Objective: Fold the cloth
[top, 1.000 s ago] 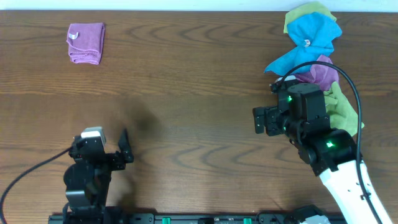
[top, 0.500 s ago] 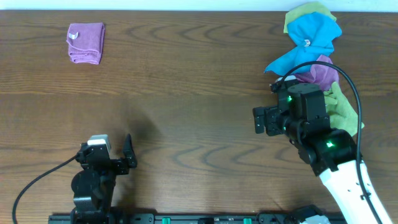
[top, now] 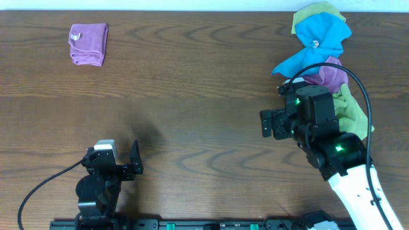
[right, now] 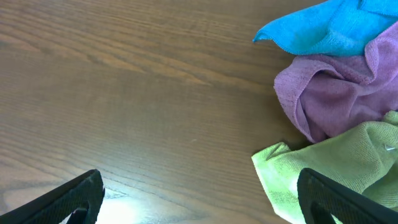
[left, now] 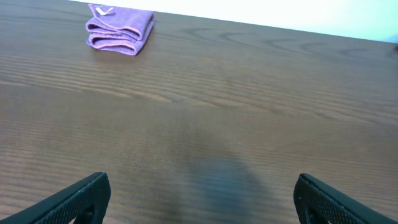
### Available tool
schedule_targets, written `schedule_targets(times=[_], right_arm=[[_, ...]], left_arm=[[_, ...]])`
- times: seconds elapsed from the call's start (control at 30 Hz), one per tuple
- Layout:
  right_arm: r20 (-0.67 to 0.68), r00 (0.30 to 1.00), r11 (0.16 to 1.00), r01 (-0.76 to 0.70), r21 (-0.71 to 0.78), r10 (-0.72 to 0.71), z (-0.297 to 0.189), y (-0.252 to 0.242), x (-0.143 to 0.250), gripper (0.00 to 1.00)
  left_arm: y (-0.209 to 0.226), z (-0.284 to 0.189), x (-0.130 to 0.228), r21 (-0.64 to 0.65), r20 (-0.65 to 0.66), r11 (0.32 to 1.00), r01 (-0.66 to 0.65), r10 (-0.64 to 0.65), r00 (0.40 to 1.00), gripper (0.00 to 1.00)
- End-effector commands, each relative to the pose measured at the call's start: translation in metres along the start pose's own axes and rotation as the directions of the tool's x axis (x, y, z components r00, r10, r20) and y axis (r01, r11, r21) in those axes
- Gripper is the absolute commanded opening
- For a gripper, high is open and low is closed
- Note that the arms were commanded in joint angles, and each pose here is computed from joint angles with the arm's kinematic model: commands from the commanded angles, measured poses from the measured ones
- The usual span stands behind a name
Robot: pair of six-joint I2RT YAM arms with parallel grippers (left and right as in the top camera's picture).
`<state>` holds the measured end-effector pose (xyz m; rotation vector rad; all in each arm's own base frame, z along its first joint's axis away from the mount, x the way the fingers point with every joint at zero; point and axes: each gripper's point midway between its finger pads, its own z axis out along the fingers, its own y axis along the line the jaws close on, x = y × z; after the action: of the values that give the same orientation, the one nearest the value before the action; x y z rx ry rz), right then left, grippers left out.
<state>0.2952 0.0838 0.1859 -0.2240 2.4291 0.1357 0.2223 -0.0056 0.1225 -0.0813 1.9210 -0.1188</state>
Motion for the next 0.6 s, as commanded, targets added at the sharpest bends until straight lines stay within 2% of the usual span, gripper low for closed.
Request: schedule_targets(times=[0.0,0.57], right_arm=[[0.013,1.000,1.000,0.001,0.003,-0.001,-0.0027,0.0001,-0.0035,0.99],[0.020,1.000,1.000,0.004,0.000,-0.004,-0.0055,0.0010,-0.0032,0.99]], left_arm=[[0.0020,0.0031,0.0075,-0.006,-0.011,1.000,-0.017,0.017,1.000,0.96],[0.0020,0.0031,0.0075,-0.006,-0.011,1.000,-0.017,0.017,1.000,0.95]])
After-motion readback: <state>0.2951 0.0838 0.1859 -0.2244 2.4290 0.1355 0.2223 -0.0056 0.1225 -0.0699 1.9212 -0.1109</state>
